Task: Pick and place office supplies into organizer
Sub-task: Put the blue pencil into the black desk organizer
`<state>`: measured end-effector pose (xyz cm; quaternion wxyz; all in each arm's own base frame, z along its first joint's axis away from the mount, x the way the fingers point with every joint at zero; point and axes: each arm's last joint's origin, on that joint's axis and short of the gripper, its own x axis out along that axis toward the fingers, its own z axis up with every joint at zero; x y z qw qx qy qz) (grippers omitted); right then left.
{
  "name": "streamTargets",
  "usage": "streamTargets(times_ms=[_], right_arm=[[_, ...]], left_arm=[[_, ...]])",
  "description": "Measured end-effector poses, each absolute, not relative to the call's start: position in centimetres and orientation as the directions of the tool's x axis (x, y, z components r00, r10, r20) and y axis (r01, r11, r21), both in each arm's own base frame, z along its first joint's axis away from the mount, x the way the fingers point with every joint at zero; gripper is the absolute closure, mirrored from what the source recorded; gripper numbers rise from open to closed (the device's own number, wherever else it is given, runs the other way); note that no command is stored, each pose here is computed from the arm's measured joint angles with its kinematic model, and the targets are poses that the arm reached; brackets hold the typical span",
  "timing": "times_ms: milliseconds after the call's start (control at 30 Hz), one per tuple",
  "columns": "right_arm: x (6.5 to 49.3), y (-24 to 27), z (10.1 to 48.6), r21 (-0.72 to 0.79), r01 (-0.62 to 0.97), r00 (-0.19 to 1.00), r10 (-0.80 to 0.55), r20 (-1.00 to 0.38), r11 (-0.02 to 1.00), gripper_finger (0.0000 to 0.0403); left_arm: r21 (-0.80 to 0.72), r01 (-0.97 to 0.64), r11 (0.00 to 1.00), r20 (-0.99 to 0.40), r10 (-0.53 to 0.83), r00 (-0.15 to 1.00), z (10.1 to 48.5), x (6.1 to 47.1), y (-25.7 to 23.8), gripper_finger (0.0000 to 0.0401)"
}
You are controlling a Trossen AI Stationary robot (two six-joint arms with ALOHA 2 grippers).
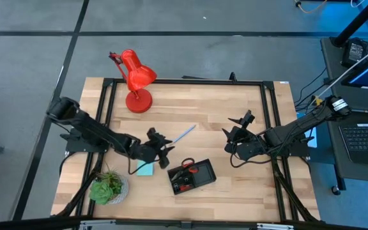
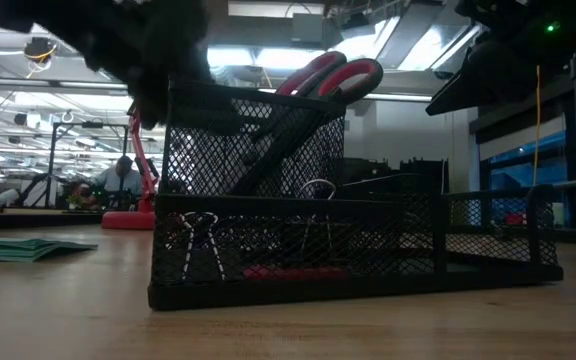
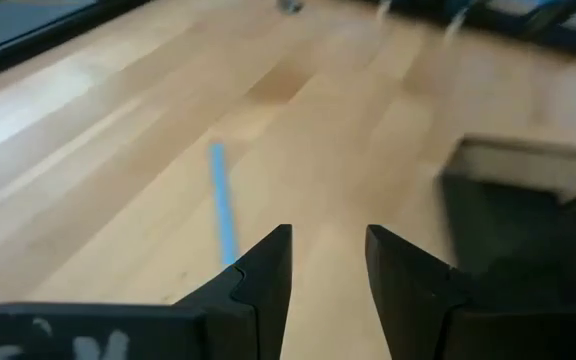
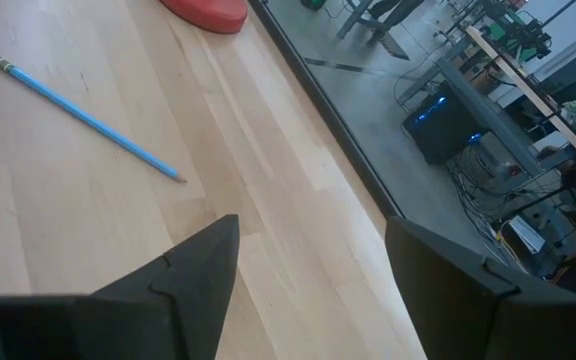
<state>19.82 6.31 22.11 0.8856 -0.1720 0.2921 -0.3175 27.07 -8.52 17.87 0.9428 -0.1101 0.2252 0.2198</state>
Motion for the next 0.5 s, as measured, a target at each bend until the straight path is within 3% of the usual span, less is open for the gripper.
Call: streamTargets(times_ms=[233, 500], right_arm=[[19.8, 6.3, 22.1, -0.493, 0.46, 0.625, -0.664, -0.41, 0.738, 0.0148], [19.8, 6.3, 22.1, -0.496, 0.459, 0.625, -0.665, -0.409, 0.737, 0.0148]], left_arm=[[0.065, -0.551, 0.832, -0.447, 0.518, 0.729, 15.9, 27.1, -7.4, 0.0278], [-0.084, -0.568, 0.819, -0.387, 0.498, 0.776, 13.1, 25.0, -7.5, 0.0278]])
